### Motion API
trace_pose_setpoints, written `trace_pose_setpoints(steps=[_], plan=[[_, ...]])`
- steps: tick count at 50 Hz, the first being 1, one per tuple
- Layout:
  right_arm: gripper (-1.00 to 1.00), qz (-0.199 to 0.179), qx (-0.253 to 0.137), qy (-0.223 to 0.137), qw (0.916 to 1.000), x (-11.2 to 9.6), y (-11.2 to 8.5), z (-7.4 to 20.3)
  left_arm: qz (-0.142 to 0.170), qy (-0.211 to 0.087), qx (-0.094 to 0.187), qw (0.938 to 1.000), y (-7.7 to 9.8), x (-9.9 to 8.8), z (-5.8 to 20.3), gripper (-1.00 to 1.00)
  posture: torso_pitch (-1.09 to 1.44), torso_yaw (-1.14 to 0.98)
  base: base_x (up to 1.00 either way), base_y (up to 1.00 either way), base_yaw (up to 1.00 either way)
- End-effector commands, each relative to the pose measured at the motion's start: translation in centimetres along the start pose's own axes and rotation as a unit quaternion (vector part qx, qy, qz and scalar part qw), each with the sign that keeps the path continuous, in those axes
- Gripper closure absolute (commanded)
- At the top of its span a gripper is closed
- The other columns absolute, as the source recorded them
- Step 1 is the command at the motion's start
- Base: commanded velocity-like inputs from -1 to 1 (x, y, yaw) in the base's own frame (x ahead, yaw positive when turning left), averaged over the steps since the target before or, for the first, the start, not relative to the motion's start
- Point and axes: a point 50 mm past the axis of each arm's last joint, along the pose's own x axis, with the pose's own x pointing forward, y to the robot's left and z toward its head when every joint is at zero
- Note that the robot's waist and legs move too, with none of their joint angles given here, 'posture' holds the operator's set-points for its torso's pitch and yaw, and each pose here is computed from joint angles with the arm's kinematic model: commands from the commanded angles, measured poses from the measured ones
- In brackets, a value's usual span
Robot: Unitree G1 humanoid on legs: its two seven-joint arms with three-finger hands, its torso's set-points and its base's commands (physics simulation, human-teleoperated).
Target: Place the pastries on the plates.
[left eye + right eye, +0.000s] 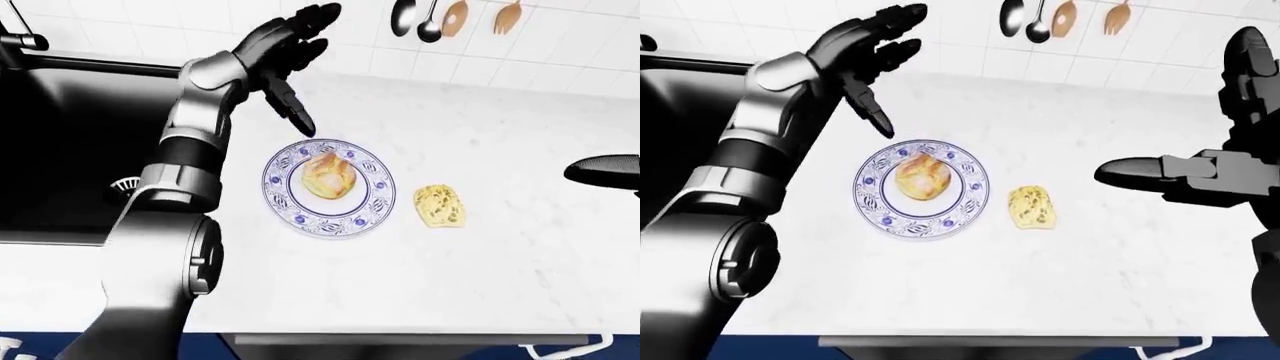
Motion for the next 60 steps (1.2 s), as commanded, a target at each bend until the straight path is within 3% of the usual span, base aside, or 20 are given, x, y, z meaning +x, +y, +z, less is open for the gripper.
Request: trace_pose_setpoints(steps=[1, 6, 10, 14, 17, 18, 19, 21, 26, 28, 29, 32, 35, 38, 39, 40, 42, 48, 51, 60], plan=[[-1.0, -0.014, -0.005, -0.03, 0.9994, 0.0, -0.5, 1.3, 0.061, -0.048, 0.013, 0.9969, 1.9, -0.2, 3.7, -1.0, 0.0, 0.0, 0.0, 0.0, 0.0], [-1.0, -0.017, -0.02, -0.022, 0.9994, 0.6, -0.6, 1.6, 0.138, -0.048, 0.0, 0.9893, 4.1, -1.1, 5.6, -1.0, 0.0, 0.0, 0.0, 0.0, 0.0], [-1.0, -0.008, -0.046, -0.006, 0.9989, 1.8, -0.7, 2.2, 0.212, -0.048, -0.022, 0.9758, 5.7, -2.4, 6.7, -1.0, 0.0, 0.0, 0.0, 0.0, 0.0], [-1.0, 0.006, -0.068, 0.013, 0.9976, 3.3, -0.6, 2.5, 0.249, -0.046, -0.012, 0.9674, 5.9, -3.7, 7.4, -1.0, 0.0, 0.0, 0.0, 0.0, 0.0], [-1.0, 0.026, -0.087, 0.033, 0.9953, 4.7, -0.4, 2.8, 0.281, -0.031, -0.017, 0.9591, 6.2, -5.2, 8.6, -1.0, 0.0, 0.0, 0.0, 0.0, 0.0], [-1.0, 0.034, -0.092, 0.039, 0.9944, 5.2, -0.2, 2.8, 0.291, -0.036, -0.039, 0.9553, 6.4, -5.6, 9.0, -1.0, 0.0, 0.0, 0.0, 0.0, 0.0], [-1.0, 0.042, -0.092, 0.041, 0.994, 5.6, 0.0, 2.8, 0.297, -0.039, -0.038, 0.9533, 6.5, -6.0, 9.2, -1.0, 0.0, 0.0, 0.0, 0.0, 0.0], [-1.0, 0.049, -0.1, 0.055, 0.9923, 6.3, 0.2, 2.4, 0.3, -0.02, -0.037, 0.9529, 6.3, -6.4, 9.0, -1.0, 0.0, 0.0, 0.0, 0.0, 0.0], [-1.0, 0.077, -0.122, 0.081, 0.9862, 7.8, 0.2, 1.7, 0.321, -0.014, -0.05, 0.9456, 6.7, -7.5, 10.2, -1.0, 0.0, 0.0, 0.0, 0.0, 0.0], [-1.0, 0.099, -0.138, 0.086, 0.9818, 8.7, 0.5, 1.3, 0.325, -0.006, -0.049, 0.9443, 6.8, -7.6, 10.2, -1.0, 0.0, 0.0, 0.0, 0.0, 0.0], [-1.0, 0.126, -0.121, 0.081, 0.9812, 9.2, 1.0, 1.2, 0.328, -0.006, -0.047, 0.9436, 7.0, -7.6, 10.2, -1.0, 0.0, 0.0, 0.0, 0.0, 0.0], [-1.0, 0.164, -0.152, 0.106, 0.9688, 10.4, 1.5, -0.3, 0.334, -0.006, -0.052, 0.9411, 7.2, -7.6, 10.3, -1.0, 0.0, 0.0, 0.0, 0.0, 0.0], [-1.0, 0.186, -0.159, 0.113, 0.963, 11.2, 1.8, -1.1, 0.331, -0.009, -0.052, 0.9422, 7.1, -7.6, 10.2, -1.0, 0.0, 0.0, 0.0, 0.0, 0.0], [-1.0, 0.228, -0.162, 0.126, 0.9517, 11.6, 2.9, -2.6, 0.336, -0.011, -0.053, 0.9403, 7.3, -7.7, 10.3, -1.0, 0.0, 0.0, 0.0, 0.0, 0.0], [-1.0, 0.227, -0.173, 0.126, 0.95, 12.0, 3.0, -3.1, 0.335, -0.013, -0.053, 0.9406, 7.3, -7.6, 10.3, -1.0, 0.0, 0.0, 0.0, 0.0, 0.0], [-1.0, 0.259, -0.162, 0.117, 0.945, 12.2, 3.7, -3.4, 0.337, -0.012, -0.051, 0.9402, 7.4, -7.6, 10.3, -1.0, 0.0, 0.0, 0.0, 0.0, 0.0], [-1.0, 0.273, -0.158, 0.118, 0.9418, 13.0, 3.8, -4.6, 0.337, -0.012, -0.053, 0.9398, 7.3, -7.5, 10.3, -1.0, 0.0, 0.0, 0.0, 0.0, 0.0], [-1.0, 0.289, -0.151, 0.098, 0.94, 14.4, 3.3, -6.6, 0.34, -0.009, -0.052, 0.939, 7.5, -7.5, 10.0, -1.0, 0.0, 0.0, 0.0, 0.0, 0.0], [-1.0, 0.316, -0.138, 0.067, 0.9361, 14.4, 3.8, -6.9, 0.341, -0.007, -0.049, 0.9388, 7.6, -7.3, 9.8, -1.0, 0.0, 0.0, 0.0, 0.0, 0.0], [-1.0, 0.373, -0.147, 0.047, 0.9149, 13.2, 4.9, -8.5, 0.342, -0.006, -0.05, 0.9384, 7.6, -7.3, 9.8, -1.0, 0.0, 0.0, 0.0, 0.0, 0.0]])
